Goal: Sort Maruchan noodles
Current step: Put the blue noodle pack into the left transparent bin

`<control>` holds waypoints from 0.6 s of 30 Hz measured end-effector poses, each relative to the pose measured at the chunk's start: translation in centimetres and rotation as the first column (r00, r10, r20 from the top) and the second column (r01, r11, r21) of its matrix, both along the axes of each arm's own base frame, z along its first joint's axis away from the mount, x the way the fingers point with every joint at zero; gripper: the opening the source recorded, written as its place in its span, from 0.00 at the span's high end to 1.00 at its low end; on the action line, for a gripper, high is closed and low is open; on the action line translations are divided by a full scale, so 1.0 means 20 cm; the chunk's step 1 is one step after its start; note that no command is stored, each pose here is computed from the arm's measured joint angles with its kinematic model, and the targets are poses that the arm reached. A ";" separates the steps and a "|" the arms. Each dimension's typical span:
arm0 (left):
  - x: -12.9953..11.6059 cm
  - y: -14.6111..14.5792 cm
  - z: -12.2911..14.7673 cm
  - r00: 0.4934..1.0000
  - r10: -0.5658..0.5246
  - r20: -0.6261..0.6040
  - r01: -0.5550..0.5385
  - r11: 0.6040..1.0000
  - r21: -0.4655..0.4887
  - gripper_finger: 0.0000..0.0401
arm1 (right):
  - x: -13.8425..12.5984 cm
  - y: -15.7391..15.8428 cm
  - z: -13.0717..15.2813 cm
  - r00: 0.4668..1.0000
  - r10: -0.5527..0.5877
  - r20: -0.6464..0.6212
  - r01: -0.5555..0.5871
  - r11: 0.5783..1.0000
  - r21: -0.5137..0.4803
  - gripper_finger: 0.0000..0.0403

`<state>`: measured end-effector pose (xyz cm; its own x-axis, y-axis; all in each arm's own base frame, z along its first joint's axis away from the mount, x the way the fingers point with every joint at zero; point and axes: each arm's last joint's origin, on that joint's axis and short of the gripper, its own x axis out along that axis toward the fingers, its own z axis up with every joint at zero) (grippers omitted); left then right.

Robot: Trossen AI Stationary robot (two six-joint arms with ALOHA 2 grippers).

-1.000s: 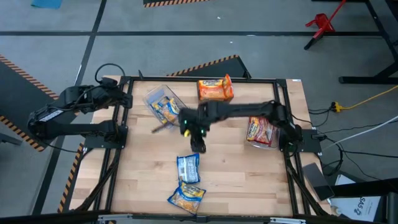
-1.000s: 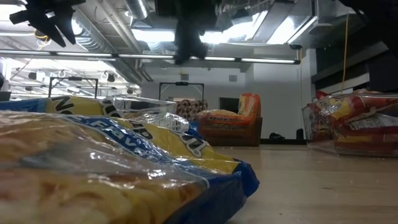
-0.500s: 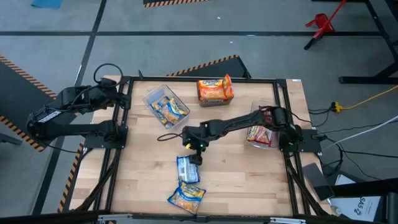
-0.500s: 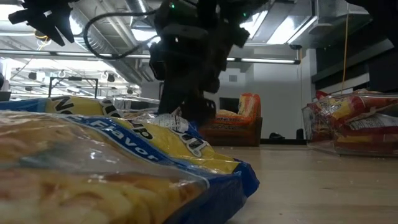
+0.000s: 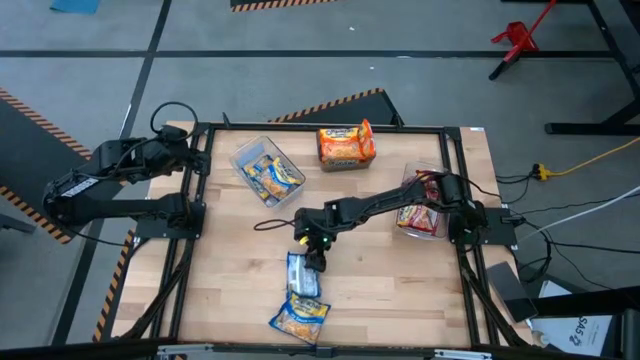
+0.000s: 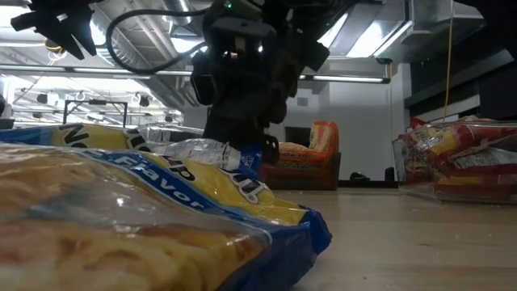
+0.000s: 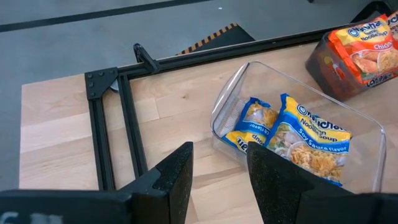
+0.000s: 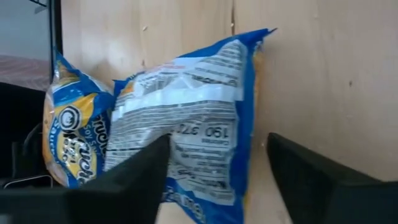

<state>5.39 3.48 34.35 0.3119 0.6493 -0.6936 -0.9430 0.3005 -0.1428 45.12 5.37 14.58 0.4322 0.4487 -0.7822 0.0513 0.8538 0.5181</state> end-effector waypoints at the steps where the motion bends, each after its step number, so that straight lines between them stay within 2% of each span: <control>1: 0.00 0.00 0.00 1.000 0.000 0.000 0.000 1.000 0.000 0.64 | 0.00 0.00 0.00 1.000 0.000 0.000 0.000 1.000 0.000 0.38; 12: 0.00 0.00 0.00 1.000 0.001 0.000 -0.001 1.000 0.001 0.64 | 0.01 0.00 0.02 1.000 0.011 0.007 -0.011 1.000 0.017 0.94; 14: 0.00 0.00 0.00 1.000 0.001 0.000 -0.001 1.000 0.001 0.64 | 0.01 -0.01 0.03 1.000 0.009 0.011 -0.009 1.000 0.017 0.98; 18: 0.00 0.00 0.00 1.000 0.001 0.000 -0.001 1.000 0.001 0.64 | 0.04 -0.02 0.08 1.000 -0.015 0.010 0.015 0.999 -0.030 0.98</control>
